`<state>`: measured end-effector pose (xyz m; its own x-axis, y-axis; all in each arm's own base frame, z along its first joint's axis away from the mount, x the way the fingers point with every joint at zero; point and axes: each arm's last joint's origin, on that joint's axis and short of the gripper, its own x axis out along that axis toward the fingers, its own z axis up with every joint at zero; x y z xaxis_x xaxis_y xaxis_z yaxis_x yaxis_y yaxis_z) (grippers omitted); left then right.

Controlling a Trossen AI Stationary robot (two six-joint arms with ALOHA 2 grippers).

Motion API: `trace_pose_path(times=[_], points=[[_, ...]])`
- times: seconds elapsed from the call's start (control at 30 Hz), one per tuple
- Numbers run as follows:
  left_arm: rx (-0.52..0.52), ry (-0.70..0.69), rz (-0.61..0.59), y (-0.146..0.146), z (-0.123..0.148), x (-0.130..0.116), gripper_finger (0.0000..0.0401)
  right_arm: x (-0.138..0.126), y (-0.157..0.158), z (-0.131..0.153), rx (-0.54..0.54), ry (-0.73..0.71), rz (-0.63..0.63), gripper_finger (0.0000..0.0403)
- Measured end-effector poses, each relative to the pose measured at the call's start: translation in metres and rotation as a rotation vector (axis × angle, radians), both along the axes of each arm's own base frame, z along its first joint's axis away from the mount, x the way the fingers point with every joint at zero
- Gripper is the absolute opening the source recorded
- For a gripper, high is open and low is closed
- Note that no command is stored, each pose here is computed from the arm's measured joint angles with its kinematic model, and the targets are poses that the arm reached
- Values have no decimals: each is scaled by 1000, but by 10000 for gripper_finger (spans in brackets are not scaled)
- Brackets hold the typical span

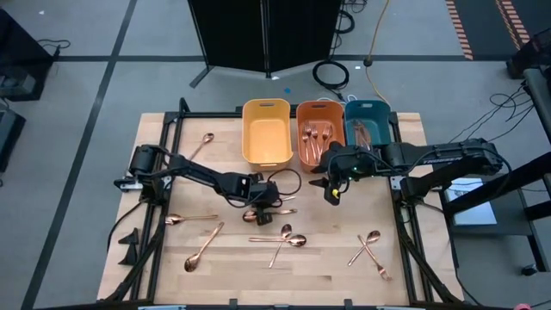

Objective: Sort silverware
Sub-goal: Put the copper fork into the orange bin

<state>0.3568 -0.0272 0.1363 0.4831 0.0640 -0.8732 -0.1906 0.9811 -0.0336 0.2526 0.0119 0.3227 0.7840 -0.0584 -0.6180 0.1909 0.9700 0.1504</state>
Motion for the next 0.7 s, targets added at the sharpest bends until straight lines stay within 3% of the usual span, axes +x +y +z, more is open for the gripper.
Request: trace_pose_path(times=[0.2, 0.4, 0.57, 0.7], points=[[49, -75, -83, 1, 32, 17, 5, -2, 0, 4, 2, -22, 0, 169], [158, -39, -182, 6, 63, 28, 4, -8, 0, 12, 12, -51, -5, 169], [338, -30, -314, 8, 98, 38, 4, -22, -1, 33, 30, -125, -14, 169], [572, -32, -468, 10, 124, 46, 4, -38, -2, 48, 53, -172, -27, 169]])
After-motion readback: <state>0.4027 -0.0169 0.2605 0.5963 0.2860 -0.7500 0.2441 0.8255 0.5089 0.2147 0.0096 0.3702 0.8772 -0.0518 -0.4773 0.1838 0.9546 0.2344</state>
